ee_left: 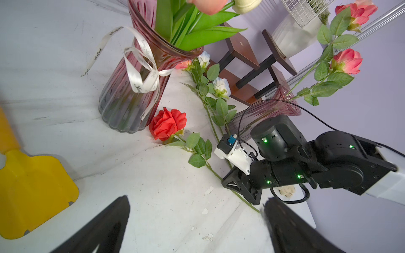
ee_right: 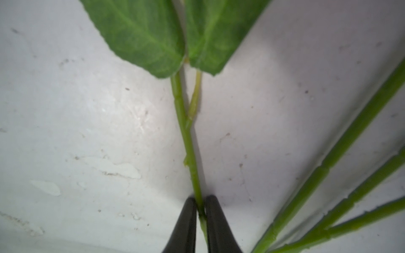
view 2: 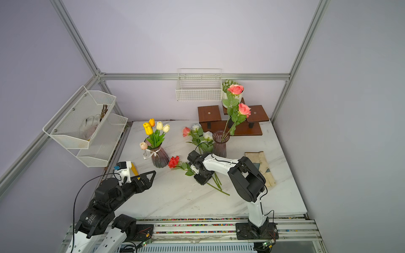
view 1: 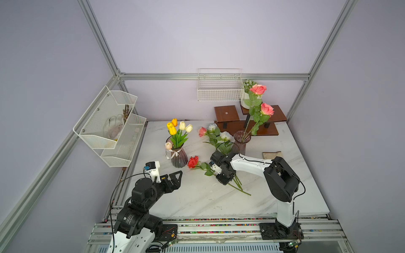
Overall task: Arrange the flowers in different vases according to their variety
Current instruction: Pick up the flower at the center of the board.
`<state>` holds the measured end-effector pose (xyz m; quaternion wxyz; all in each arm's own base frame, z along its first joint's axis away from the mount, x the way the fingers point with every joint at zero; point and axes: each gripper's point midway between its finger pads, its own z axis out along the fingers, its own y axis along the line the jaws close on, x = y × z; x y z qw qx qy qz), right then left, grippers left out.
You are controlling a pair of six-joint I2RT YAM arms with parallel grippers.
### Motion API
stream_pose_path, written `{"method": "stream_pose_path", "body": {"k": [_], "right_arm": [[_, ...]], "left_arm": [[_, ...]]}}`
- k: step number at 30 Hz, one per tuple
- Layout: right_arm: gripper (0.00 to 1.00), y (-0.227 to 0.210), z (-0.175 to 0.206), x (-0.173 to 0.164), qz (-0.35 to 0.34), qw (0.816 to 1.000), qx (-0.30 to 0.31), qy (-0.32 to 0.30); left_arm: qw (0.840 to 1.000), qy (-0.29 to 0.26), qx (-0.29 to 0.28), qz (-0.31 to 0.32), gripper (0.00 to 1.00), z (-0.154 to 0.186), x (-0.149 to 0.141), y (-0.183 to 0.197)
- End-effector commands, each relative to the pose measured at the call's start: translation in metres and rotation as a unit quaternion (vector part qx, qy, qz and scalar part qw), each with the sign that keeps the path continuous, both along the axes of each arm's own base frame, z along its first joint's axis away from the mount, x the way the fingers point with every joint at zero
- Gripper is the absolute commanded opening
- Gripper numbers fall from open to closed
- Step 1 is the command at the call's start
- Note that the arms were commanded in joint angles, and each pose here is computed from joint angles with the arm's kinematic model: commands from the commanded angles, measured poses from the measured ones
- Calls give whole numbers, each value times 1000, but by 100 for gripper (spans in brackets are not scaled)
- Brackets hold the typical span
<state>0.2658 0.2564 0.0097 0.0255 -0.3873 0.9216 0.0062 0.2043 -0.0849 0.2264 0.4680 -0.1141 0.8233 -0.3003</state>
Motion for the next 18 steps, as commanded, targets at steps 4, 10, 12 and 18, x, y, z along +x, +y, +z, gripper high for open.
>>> {"method": "stream_pose_path", "body": {"k": [4,10,12,18], "right_arm": [[0,-22,-38,-6,8,999,-42,7],[0,11,56,11,8,992,88,-89],[0,17,101,20,-7,979,143,-145],[0,4,202,38,-64,930,241,-271]], "left_arm": [[1000,-14,-13,-8,100,4,4,-5],[1000,-13,-16,-10,100,2,6,-7],[1000,-13,-18,-9,100,2,7,-7],[1000,-18,-24,-9,100,5,9,-8]]}}
